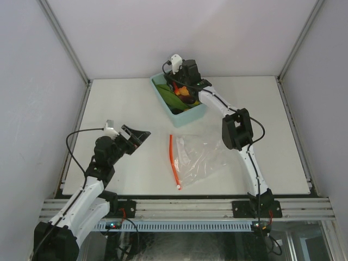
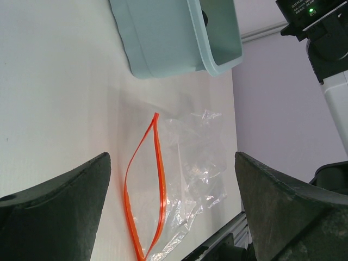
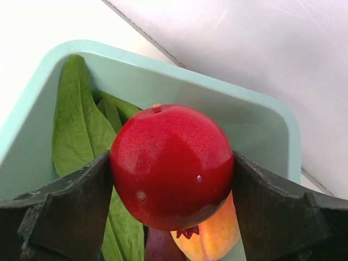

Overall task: Open the zip-top bag and remove the fake food
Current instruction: Place the fake fruit in the bin.

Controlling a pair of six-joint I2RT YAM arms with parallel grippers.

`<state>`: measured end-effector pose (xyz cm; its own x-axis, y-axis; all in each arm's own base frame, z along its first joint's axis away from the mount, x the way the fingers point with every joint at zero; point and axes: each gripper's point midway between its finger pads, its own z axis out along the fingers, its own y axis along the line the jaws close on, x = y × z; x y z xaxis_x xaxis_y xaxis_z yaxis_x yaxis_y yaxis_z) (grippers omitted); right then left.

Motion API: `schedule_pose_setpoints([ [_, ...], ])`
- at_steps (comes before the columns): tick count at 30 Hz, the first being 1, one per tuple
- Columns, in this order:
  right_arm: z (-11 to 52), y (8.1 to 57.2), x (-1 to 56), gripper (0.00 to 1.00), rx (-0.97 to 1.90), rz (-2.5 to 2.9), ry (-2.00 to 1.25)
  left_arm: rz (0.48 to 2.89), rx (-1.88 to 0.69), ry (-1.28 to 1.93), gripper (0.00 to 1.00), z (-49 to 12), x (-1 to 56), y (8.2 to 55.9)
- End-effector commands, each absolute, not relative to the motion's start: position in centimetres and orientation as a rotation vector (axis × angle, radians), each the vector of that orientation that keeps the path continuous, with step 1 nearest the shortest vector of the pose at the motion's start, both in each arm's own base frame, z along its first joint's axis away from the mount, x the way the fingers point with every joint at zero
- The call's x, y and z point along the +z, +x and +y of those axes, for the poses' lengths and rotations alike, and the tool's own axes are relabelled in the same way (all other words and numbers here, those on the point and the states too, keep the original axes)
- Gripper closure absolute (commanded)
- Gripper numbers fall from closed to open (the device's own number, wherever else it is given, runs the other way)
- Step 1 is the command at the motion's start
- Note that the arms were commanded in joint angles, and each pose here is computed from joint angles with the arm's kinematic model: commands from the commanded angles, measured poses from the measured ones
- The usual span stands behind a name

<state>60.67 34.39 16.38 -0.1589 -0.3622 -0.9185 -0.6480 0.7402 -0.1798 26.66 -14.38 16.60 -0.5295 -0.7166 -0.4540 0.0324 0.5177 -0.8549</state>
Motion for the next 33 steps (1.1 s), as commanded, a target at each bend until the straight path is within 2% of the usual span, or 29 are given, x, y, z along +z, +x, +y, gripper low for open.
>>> schedule_pose_setpoints([
  [1, 34.4, 62.2, 19.7, 0.86, 0.274, 1.665, -0.765, 1.861, -1.115, -0.537, 0.02, -14.6, 17.6, 26.9],
  [6, 34.0, 62.5, 19.0, 0.82, 0.272, 1.675, -0.766, 1.866, -1.121, -0.534, 0.02, -14.7, 17.5, 27.0],
  [13, 33.7, 62.7, 18.5, 0.7, 0.269, 1.681, -0.769, 1.873, -1.127, -0.535, 0.02, -14.8, 17.3, 26.9],
  [17, 33.8, 62.7, 18.3, 0.59, 0.272, 1.68, -0.776, 1.87, -1.13, -0.537, 0.03, -14.8, 17.4, 26.9],
  [24, 33.9, 62.5, 18.5, 0.33, 0.278, 1.674, -0.792, 1.863, -1.131, -0.535, 0.02, -14.7, 17.6, 26.8],
  [33, 33.5, 62.1, 19.8, 0.15, 0.281, 1.664, -0.79, 1.835, -1.139, -0.526, 0.02, -14.6, 18.3, 26.5],
])
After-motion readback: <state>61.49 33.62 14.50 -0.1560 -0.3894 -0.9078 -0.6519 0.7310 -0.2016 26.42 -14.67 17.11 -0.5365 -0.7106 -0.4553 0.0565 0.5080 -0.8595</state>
